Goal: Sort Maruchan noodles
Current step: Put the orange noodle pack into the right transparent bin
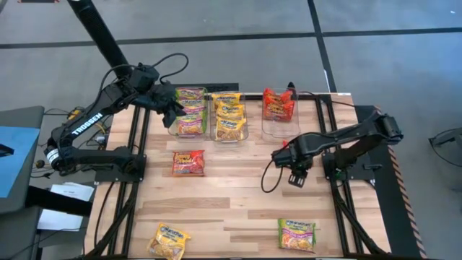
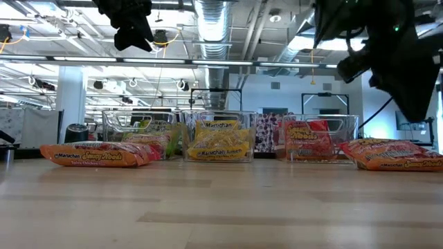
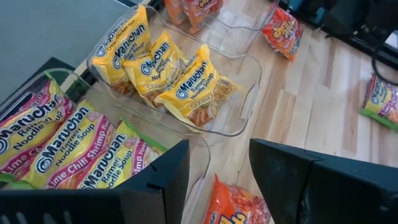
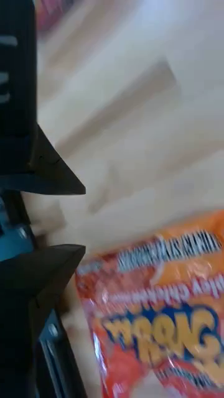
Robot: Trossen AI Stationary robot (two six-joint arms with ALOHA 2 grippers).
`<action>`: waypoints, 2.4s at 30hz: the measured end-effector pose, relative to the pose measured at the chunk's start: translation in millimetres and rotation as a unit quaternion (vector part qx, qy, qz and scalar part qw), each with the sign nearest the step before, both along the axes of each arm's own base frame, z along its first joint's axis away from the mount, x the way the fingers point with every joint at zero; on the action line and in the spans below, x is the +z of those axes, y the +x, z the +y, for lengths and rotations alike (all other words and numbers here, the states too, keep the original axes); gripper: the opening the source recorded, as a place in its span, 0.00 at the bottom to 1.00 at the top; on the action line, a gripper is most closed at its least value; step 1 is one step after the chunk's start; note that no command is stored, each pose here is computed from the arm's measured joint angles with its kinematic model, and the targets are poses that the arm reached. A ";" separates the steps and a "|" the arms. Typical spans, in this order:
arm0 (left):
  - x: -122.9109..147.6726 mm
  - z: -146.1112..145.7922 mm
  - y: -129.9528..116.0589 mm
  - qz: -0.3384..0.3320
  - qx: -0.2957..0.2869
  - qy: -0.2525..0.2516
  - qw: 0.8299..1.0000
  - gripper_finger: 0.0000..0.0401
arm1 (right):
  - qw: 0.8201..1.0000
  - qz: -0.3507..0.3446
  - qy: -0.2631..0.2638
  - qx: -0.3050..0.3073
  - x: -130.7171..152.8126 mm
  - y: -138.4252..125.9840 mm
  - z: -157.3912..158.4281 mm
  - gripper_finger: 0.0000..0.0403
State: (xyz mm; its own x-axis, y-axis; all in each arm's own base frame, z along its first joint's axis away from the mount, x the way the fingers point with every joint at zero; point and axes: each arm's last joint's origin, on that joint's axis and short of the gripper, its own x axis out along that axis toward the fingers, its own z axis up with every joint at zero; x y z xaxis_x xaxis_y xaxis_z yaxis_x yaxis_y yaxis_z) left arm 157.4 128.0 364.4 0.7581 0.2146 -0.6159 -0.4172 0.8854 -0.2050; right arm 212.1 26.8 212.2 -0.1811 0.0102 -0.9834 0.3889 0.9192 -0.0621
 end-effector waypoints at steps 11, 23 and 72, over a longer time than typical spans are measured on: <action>0.0 1.3 -0.3 0.004 0.025 0.002 1.000 0.38 | 0.996 0.039 -0.071 -0.027 -41.0 -22.8 -8.6 0.40; 1.6 3.2 0.3 -0.004 0.054 -0.001 0.999 0.38 | 0.997 -0.005 -0.064 -0.052 -76.7 -30.0 -15.3 0.40; 3.6 4.5 1.7 -0.013 0.051 0.014 0.999 0.38 | 0.989 -0.138 -0.043 -0.027 17.3 31.2 47.8 0.01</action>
